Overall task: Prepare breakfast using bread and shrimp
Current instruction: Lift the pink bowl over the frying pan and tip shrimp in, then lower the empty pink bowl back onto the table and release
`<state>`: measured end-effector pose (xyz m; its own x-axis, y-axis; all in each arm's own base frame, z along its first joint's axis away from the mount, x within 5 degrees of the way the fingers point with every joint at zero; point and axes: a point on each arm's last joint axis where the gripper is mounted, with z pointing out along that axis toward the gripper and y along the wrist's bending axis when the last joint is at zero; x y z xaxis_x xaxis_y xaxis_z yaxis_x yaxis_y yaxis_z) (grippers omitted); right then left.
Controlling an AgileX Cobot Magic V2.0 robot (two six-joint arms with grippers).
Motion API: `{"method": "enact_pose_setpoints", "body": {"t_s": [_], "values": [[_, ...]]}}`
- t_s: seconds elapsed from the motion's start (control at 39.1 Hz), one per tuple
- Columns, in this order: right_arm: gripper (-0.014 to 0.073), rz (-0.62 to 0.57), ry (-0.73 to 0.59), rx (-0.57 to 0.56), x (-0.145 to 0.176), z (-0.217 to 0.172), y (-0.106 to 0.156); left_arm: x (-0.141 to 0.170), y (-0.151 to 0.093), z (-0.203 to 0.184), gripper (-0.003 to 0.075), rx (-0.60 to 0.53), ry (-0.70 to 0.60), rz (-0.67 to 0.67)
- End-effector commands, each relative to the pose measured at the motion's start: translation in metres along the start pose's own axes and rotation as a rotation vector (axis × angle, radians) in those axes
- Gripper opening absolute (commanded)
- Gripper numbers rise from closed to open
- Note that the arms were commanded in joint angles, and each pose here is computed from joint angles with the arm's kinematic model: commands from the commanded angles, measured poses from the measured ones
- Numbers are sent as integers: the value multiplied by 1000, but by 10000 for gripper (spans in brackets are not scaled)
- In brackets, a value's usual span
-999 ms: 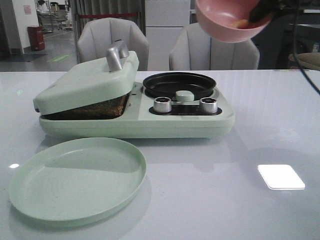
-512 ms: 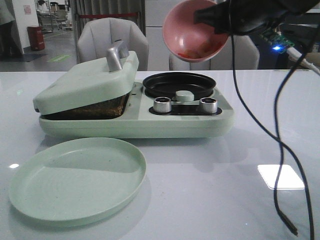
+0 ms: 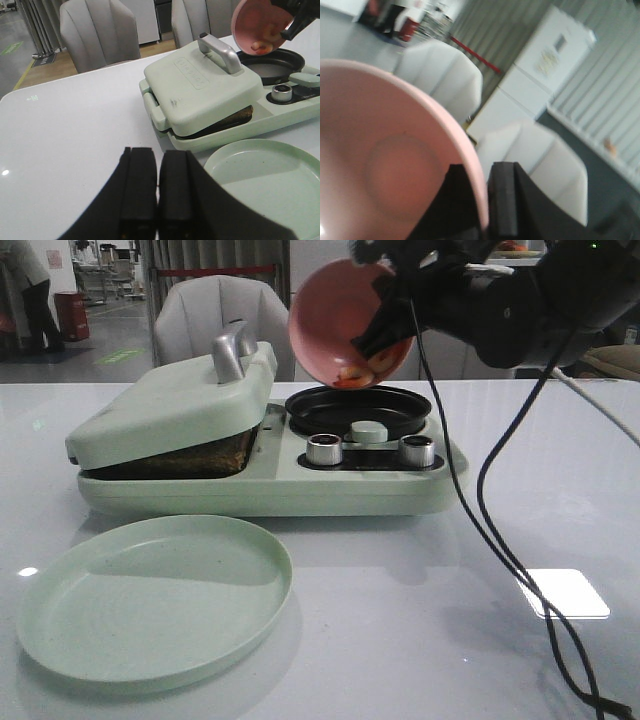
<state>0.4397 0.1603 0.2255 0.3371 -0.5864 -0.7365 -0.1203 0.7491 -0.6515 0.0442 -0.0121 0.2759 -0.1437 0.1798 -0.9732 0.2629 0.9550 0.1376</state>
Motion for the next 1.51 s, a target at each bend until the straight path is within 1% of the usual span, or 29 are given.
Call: {"method": "enact_pose_setpoints", "body": {"t_s": [0.0,0.15,0.2,0.31,0.36,0.41,0.49,0.56,0.67,0.74,0.85,0.9,0.97,1.15,1.23,1.28,1.36,1.43,1.49], "values": [[137,-210,-187,91,-39,3,-25,-15,2,-3,114,-10,-100,-14],[137,-346,-180,97,-39,3,-25,-15,2,-3,114,-10,-100,-14],[137,-372,-178,99,-39,3,-25,-15,2,-3,114,-10,-100,-14],[137,-361,-165,105,-37,3,-25,-15,2,-3,114,-10,-100,-14],[137,-320,-143,118,-35,3,-26,-15,2,-3,114,-10,-100,-14],[137,-217,-118,140,-32,4,-29,-15,2,-3,114,-10,-100,-14],[137,62,-78,197,-29,5,-38,-15,2,-3,114,-10,-100,-14],[137,318,-13,289,-22,7,-50,-15,2,-3,114,-10,-100,-14],[137,585,69,366,-19,11,-68,-15,2,-3,114,-10,-100,-14],[137,729,156,336,-23,13,-82,-15,2,-3,114,-10,-100,-14],[137,861,256,228,-34,12,-103,-15,2,-3,114,-10,-100,-14],[137,916,312,157,-39,9,-113,-15,2,-3,114,-10,-100,-14],[137,946,363,89,-45,0,-130,-15,2,-3,114,-10,-100,-14],[137,977,473,-31,-55,-33,-175,-15,2,-3,114,-10,-100,-14],[137,978,509,-57,-58,-48,-193,-15,2,-3,114,-10,-100,-14],[137,963,538,-77,-59,-58,-202,-15,2,-3,114,-10,-100,-14],[137,901,592,-104,-61,-73,-214,-15,2,-3,114,-10,-100,-14],[137,822,658,-137,-65,-87,-220,-15,2,-3,114,-10,-100,-14],[137,805,700,-142,-68,-95,-223,-15,2,-3,114,-10,-100,-14]]}}
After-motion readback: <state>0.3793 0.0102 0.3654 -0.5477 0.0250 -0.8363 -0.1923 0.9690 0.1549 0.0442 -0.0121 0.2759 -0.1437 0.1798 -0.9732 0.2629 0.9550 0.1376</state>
